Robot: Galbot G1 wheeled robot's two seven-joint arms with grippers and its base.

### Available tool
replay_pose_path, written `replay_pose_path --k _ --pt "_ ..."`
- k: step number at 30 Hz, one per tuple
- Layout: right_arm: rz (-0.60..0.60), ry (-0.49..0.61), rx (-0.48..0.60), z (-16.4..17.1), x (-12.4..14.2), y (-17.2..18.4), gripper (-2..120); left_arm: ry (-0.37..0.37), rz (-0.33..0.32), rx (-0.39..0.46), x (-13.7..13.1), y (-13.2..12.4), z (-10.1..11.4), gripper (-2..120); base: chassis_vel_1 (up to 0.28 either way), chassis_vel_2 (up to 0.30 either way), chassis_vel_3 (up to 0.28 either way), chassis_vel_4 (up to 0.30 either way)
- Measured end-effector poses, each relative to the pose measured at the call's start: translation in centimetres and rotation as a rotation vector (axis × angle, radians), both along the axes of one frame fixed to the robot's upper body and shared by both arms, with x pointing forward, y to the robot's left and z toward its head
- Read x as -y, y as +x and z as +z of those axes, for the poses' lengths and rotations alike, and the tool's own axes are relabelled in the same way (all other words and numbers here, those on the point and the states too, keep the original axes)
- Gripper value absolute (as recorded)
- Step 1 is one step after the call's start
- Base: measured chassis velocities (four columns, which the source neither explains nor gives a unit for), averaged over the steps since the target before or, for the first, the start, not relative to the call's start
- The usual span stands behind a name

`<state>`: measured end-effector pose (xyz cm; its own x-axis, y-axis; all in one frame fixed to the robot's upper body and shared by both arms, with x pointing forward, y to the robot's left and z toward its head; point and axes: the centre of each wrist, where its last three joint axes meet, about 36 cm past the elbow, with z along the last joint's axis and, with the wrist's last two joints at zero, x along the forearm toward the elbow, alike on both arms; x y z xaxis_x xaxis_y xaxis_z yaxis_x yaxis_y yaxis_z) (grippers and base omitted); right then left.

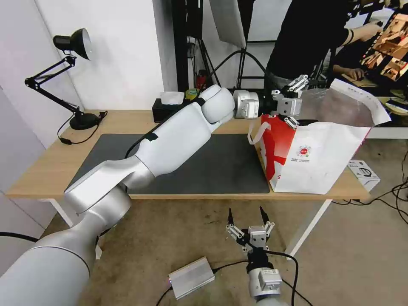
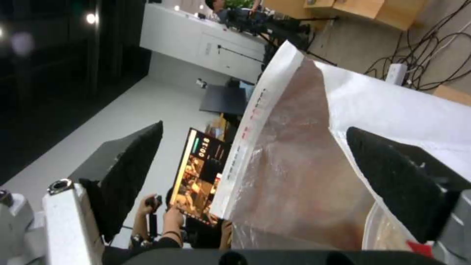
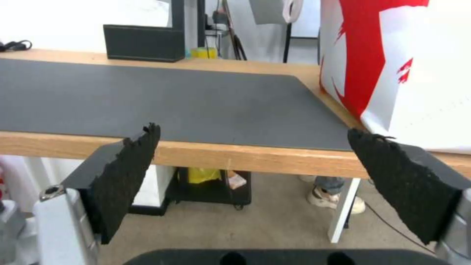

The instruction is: Pick up the trash from the table and place it into the takeout bag.

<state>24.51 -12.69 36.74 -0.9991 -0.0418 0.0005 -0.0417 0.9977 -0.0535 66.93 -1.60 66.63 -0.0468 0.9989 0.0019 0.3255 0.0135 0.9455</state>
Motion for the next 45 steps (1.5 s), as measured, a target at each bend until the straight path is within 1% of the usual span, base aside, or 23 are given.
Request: replay_pose_path --k 7,10,12,13,16,17,20,21,24,25,27,28,32,33,36,37,41,42,45 --pt "-0.004 0.002 0.005 0.2 0.1 0.0 97 -0.010 -0.003 0.004 -0.3 -0.1 0.8 100 0.000 0.000 0.000 0.000" --pt "-0.006 0.004 0.006 0.3 0.1 0.0 97 -0.018 0.001 0.008 -0.6 0.0 1.3 100 0.000 0.000 0.000 0.000" --pt "-0.008 0.004 0.006 0.4 0.1 0.0 97 -0.035 0.011 0.014 -1.2 0.2 2.1 100 0.000 0.000 0.000 0.000" --pt "-0.008 0.004 0.006 0.4 0.1 0.0 97 -0.035 0.011 0.014 -1.2 0.2 2.1 100 0.000 0.000 0.000 0.000" --pt "-0.010 0.005 0.008 0.6 0.1 0.0 97 -0.064 0.031 0.022 -2.4 0.6 3.2 100 0.000 0.000 0.000 0.000" --pt "-0.010 0.005 0.008 0.6 0.1 0.0 97 -0.064 0.031 0.022 -2.4 0.6 3.2 100 0.000 0.000 0.000 0.000" --pt "-0.014 0.004 0.014 0.8 0.3 0.1 97 -0.103 0.064 0.016 -4.3 1.2 4.0 100 0.000 0.000 0.000 0.000" --pt "-0.014 0.004 0.014 0.8 0.3 0.1 97 -0.103 0.064 0.016 -4.3 1.2 4.0 100 0.000 0.000 0.000 0.000" --pt "-0.020 0.001 0.020 1.0 0.6 0.2 97 -0.158 0.114 0.000 -7.0 1.7 4.6 100 0.000 0.000 0.000 0.000" --pt "-0.020 0.001 0.020 1.0 0.6 0.2 97 -0.158 0.114 0.000 -7.0 1.7 4.6 100 0.000 0.000 0.000 0.000" --pt "-0.022 -0.002 0.021 1.0 0.7 0.2 97 -0.195 0.147 -0.014 -8.9 1.9 4.8 100 0.000 0.000 0.000 0.000" --pt "-0.022 -0.002 0.021 1.0 0.7 0.2 97 -0.195 0.147 -0.014 -8.9 1.9 4.8 100 0.000 0.000 0.000 0.000" --pt "-0.025 -0.005 0.022 1.0 0.9 0.3 97 -0.271 0.196 -0.064 -11.4 2.0 4.7 100 0.000 0.000 0.000 0.000" --pt "-0.025 -0.005 0.022 1.0 0.9 0.3 97 -0.271 0.196 -0.064 -11.4 2.0 4.7 100 0.000 0.000 0.000 0.000" --pt "-0.028 -0.004 0.026 1.1 1.0 0.3 97 -0.352 0.228 -0.117 -13.0 2.1 4.7 100 0.000 0.000 0.000 0.000" --pt "-0.028 -0.004 0.026 1.1 1.0 0.3 97 -0.352 0.228 -0.117 -13.0 2.1 4.7 100 0.000 0.000 0.000 0.000" --pt "-0.031 -0.003 0.029 1.2 1.0 0.4 97 -0.435 0.274 -0.157 -15.3 2.1 5.0 100 0.000 0.000 0.000 0.000" --pt "-0.031 -0.003 0.029 1.2 1.0 0.4 97 -0.435 0.274 -0.157 -15.3 2.1 5.0 100 0.000 0.000 0.000 0.000" --pt "-0.033 -0.006 0.028 1.2 1.2 0.4 98 -0.497 0.307 -0.206 -16.8 1.4 4.8 100 0.000 0.000 0.000 0.000"
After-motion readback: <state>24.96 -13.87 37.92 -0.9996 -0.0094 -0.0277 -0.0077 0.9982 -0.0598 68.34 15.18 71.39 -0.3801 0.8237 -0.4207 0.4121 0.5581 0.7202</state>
